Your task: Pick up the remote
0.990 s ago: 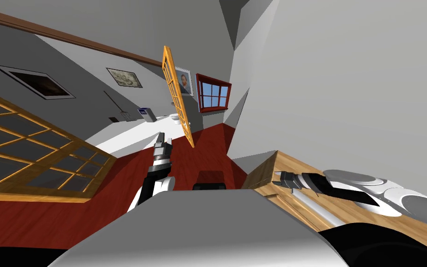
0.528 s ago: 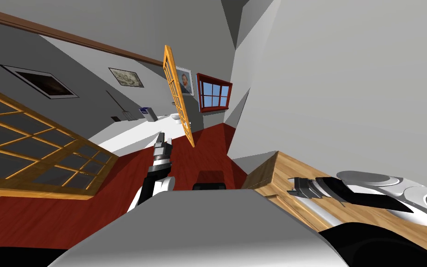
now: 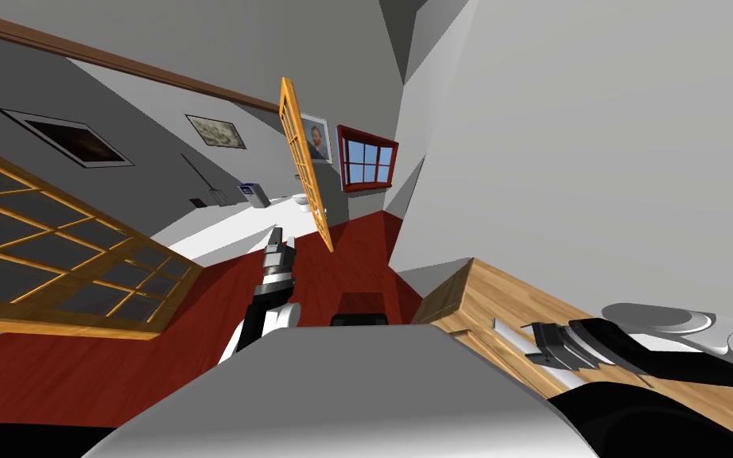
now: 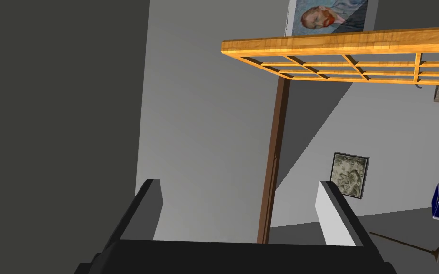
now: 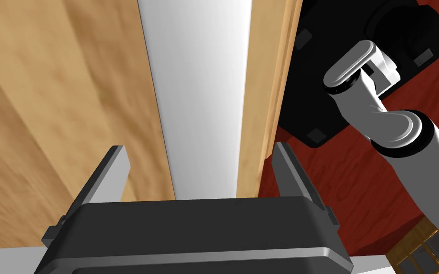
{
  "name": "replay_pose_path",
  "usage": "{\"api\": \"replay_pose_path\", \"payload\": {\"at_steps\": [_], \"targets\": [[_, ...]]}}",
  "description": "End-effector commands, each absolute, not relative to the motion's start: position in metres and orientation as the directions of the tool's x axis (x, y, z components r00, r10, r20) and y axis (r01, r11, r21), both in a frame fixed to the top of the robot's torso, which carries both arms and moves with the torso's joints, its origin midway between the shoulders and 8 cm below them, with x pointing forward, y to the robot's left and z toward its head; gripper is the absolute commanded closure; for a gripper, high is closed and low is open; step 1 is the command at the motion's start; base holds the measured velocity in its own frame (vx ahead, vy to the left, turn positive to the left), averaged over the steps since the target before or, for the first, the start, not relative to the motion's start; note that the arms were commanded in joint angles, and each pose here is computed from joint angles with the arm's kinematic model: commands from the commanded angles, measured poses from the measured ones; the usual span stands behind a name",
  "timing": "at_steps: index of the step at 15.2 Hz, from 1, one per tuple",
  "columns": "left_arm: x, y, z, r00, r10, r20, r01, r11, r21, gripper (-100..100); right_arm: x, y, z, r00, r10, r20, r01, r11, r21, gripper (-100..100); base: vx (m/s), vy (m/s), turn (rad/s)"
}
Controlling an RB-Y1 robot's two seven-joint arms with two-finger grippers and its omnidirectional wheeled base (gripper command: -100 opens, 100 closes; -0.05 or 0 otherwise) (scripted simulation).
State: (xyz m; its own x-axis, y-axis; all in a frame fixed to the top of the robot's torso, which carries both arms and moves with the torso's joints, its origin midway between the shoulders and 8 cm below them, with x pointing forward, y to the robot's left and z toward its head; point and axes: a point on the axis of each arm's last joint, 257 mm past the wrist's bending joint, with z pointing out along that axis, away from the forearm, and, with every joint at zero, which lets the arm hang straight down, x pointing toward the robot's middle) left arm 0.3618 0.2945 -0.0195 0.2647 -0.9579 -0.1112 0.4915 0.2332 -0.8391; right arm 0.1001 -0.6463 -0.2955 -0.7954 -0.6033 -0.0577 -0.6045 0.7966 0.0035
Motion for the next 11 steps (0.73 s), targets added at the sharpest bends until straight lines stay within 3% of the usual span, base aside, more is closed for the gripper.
{"api": "replay_pose_path", "payload": {"at_steps": [1, 7, 8, 11], "targets": [[0.362, 0.294, -0.019, 0.265, -0.958, -0.111, 0.491, 0.233, -0.839, 0, 0.088, -0.647, -0.305, -0.803, -0.593, -0.055, -0.594, 0.804, 0.004, -100, 0.014, -0.01, 0.083], [0.362, 0.294, -0.019, 0.265, -0.958, -0.111, 0.491, 0.233, -0.839, 0, 0.073, -0.648, -0.315, -0.811, -0.582, -0.052, -0.583, 0.812, 0.005, -100, 0.035, 0.006, 0.065], [0.362, 0.294, -0.019, 0.265, -0.958, -0.111, 0.491, 0.233, -0.839, 0, 0.072, -0.648, -0.316, -0.812, -0.582, -0.051, -0.583, 0.813, 0.004, 100, 0.007, 0.001, 0.0], [0.362, 0.294, -0.019, 0.265, -0.958, -0.111, 0.492, 0.233, -0.839, 0, 0.072, -0.647, -0.316, -0.812, -0.582, -0.051, -0.583, 0.813, 0.005, 100, 0.0, 0.0, 0.0]]}}
